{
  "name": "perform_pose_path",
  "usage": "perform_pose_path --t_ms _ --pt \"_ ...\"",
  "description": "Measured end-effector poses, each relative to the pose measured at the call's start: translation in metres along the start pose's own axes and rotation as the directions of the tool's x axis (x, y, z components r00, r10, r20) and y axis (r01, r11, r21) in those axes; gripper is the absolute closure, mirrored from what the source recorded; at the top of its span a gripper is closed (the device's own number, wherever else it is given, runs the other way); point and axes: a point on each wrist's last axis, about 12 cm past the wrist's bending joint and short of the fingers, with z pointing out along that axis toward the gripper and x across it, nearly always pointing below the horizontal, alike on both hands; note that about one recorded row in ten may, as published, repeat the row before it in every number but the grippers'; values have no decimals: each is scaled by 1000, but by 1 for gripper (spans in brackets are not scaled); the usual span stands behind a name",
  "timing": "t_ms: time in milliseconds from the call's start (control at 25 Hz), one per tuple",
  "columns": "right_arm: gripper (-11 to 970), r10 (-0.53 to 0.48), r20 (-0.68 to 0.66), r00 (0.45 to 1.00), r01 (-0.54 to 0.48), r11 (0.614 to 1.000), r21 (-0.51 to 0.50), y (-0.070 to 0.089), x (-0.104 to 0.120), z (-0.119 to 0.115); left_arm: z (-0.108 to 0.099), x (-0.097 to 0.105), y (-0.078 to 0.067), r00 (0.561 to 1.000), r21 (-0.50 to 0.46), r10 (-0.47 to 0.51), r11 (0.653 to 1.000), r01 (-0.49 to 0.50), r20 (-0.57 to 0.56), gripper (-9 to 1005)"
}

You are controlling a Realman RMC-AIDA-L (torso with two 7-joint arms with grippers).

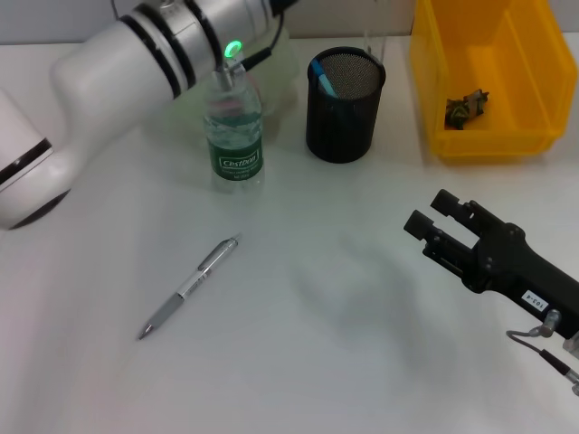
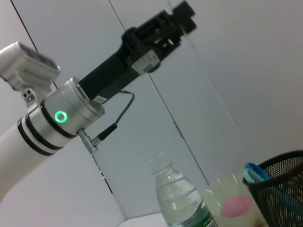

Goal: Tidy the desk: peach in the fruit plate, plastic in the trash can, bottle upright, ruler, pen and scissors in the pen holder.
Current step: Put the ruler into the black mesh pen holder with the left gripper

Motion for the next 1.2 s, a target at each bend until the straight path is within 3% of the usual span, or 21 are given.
perform_pose_path --t_ms 160,480,920,1200 --pt "244 15 0 1000 -15 1000 3 2 2 -1 -7 6 4 998 -9 27 1000 -27 59 604" --pt "244 19 0 1000 -19 1000 2 2 3 0 -11 26 6 993 -2 118 993 -118 9 603" --pt "243 30 0 1000 -30 1000 -5 2 2 2 -1 29 -6 987 20 160 987 -160 17 602" --pt "244 32 0 999 -32 999 -4 3 3 2 -1 34 -3 983 13 181 983 -181 -8 602"
